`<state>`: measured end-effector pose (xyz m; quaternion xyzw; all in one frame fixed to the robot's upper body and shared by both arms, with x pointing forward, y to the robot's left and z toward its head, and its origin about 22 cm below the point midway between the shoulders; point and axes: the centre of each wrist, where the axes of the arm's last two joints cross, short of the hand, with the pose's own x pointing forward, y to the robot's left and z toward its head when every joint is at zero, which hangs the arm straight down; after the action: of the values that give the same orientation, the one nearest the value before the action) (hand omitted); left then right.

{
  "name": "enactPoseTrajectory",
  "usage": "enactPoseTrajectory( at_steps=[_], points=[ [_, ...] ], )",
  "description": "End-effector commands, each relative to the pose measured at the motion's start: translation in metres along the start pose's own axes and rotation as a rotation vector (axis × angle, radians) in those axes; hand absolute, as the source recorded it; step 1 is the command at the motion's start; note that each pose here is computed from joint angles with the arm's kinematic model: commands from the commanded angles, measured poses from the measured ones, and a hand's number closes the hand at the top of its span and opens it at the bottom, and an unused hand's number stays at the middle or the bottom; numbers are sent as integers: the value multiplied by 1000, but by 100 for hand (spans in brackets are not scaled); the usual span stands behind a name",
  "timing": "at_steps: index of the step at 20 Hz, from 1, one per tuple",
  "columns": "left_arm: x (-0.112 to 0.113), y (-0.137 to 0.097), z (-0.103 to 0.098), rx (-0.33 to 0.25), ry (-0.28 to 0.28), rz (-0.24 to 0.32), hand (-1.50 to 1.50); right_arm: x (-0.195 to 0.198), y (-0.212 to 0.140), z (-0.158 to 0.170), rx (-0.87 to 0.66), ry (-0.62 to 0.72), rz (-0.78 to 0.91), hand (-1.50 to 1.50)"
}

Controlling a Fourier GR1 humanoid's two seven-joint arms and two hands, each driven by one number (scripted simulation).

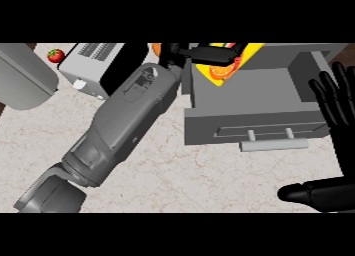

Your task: Pick up the cup, place it into the drawer and close the drawer

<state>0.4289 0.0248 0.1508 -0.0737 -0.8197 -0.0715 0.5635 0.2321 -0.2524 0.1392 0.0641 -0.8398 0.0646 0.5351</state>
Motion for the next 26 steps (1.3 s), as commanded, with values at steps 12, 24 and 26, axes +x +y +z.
enactPoseTrajectory(
  at_steps=[12,24,26],
  points=[
    [-25,-7,6,-19,61,-254,150,-8,13,-5,75,-12,-36,-150],
    [-2,-26,3,-57,1,-48,-150,1,3,-6,74,-9,-83,-150],
    [-5,-22,4,-51,-40,-11,-150,7,11,-8,64,-30,-112,-150]
  ],
)
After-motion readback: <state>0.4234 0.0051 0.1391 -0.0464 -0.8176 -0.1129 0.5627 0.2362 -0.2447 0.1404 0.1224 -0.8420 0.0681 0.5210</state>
